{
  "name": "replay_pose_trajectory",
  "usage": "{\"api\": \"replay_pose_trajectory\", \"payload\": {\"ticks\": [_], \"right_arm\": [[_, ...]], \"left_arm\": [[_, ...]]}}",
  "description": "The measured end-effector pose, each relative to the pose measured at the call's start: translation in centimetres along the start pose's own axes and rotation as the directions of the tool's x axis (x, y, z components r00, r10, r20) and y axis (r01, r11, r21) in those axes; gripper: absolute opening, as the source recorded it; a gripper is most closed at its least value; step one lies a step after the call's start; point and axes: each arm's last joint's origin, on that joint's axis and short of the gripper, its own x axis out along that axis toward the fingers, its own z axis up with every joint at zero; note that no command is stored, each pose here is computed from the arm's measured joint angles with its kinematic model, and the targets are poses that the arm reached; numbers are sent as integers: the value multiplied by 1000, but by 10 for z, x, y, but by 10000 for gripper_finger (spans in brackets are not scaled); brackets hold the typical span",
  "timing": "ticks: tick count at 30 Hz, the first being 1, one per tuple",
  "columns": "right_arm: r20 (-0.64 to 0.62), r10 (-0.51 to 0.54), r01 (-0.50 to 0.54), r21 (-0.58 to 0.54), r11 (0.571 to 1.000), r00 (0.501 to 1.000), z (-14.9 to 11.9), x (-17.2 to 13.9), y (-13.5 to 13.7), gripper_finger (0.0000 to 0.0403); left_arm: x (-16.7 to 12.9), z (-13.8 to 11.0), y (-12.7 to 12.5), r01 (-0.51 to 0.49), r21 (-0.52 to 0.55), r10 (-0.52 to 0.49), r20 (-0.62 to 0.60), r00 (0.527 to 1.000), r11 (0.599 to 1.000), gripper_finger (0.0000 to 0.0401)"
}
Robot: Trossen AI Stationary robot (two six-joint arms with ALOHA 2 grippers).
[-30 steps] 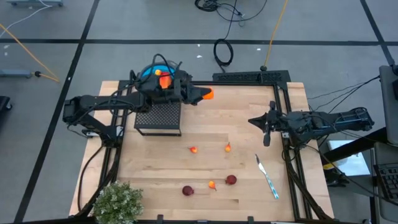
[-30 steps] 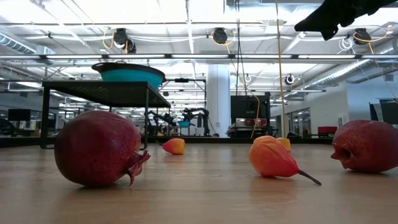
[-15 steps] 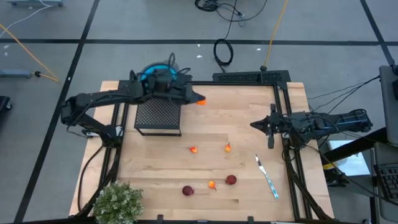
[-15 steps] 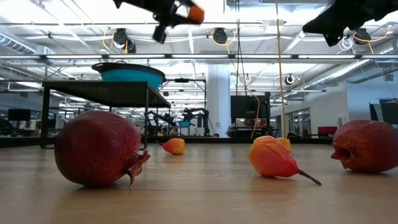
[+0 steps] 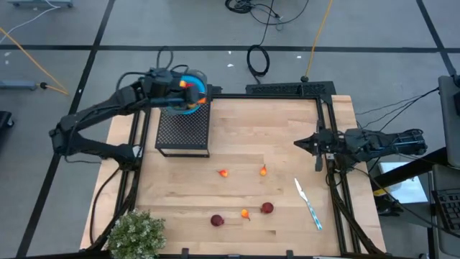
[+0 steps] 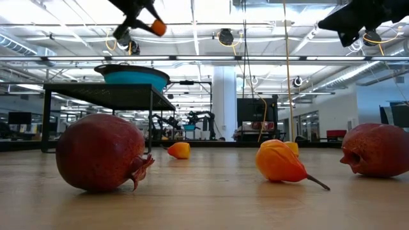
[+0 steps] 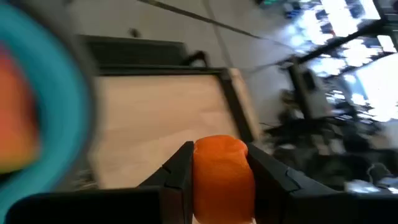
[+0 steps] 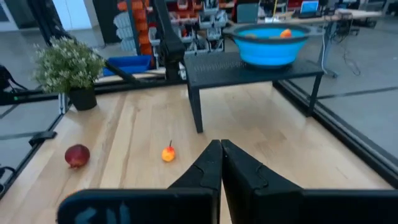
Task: Pick & Place Fruit
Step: Put the orange into the blue strainer bowl on the shelf
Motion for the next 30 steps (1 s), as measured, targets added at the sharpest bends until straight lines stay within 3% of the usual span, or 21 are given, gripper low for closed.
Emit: {"api": "replay_pose_trajectory", "payload": {"ticks": [7, 20, 26, 30], "right_arm": [[17, -25, 25, 9, 1000, 1000, -4, -15, -6, 0], [17, 8, -8, 11, 1000, 1000, -17, -18, -8, 0], [30, 33, -33, 17, 999, 999, -41, 0, -5, 0], [35, 34, -34, 17, 999, 999, -52, 7, -4, 0]], "left_arm": [[-22, 3, 16, -140, 18, 140, 24, 990, 990, 104], [-17, 12, 36, -290, 158, 289, 33, 957, 944, 104], [-5, 15, 42, -356, 319, 359, 53, 932, 878, 104], [4, 15, 46, -386, 469, 406, 64, 912, 794, 104]]}}
